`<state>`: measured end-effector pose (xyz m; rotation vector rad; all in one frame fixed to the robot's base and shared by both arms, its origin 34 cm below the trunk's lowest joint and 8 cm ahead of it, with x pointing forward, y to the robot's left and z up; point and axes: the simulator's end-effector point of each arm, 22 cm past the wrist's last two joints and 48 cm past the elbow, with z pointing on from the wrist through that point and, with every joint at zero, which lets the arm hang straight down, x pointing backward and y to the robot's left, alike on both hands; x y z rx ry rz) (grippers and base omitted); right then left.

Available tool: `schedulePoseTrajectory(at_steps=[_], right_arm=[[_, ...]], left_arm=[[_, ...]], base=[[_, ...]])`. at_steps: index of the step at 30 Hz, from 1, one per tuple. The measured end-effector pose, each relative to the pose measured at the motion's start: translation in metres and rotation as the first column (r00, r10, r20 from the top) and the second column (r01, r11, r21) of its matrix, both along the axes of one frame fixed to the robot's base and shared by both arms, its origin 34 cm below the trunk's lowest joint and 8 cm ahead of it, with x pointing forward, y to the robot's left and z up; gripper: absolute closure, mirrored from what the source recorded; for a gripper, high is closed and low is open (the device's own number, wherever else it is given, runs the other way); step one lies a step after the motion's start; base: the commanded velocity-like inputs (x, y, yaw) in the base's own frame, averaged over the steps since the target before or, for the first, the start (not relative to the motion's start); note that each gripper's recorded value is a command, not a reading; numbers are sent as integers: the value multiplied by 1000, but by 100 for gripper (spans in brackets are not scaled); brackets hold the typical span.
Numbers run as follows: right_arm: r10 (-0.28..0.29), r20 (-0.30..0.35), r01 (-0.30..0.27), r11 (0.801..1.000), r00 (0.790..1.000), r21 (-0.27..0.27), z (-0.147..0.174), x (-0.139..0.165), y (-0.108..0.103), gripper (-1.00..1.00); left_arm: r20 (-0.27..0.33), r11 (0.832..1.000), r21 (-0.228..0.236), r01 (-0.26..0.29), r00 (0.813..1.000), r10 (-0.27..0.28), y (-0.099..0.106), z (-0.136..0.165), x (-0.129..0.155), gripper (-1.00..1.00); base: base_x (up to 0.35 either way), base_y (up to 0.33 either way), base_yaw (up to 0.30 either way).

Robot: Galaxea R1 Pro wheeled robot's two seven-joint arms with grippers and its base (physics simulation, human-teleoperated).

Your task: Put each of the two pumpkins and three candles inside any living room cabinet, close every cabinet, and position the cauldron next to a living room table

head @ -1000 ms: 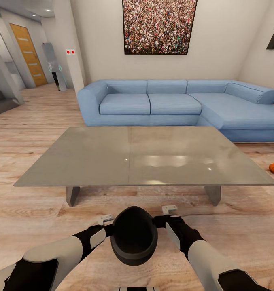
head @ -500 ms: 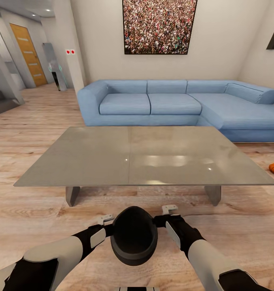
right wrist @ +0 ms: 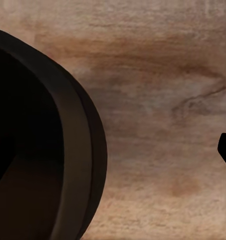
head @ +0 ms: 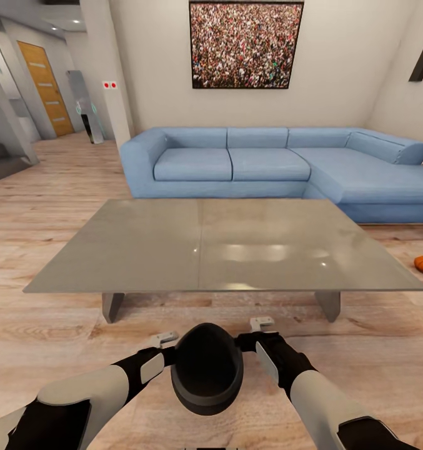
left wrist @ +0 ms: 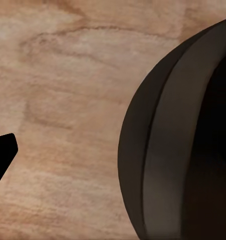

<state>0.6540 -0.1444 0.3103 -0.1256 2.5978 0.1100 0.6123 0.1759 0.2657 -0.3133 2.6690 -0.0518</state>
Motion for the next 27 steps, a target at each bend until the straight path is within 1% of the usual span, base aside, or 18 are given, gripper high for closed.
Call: schedulePoseTrajectory(at_steps=[27], right_arm=[[-2,-14,2,1000,1000,2,56,10,1,-100]], left_arm=[[0,1000,-6,2,1000,-2,-2,60,15,-100]], base=[[0,0,0]])
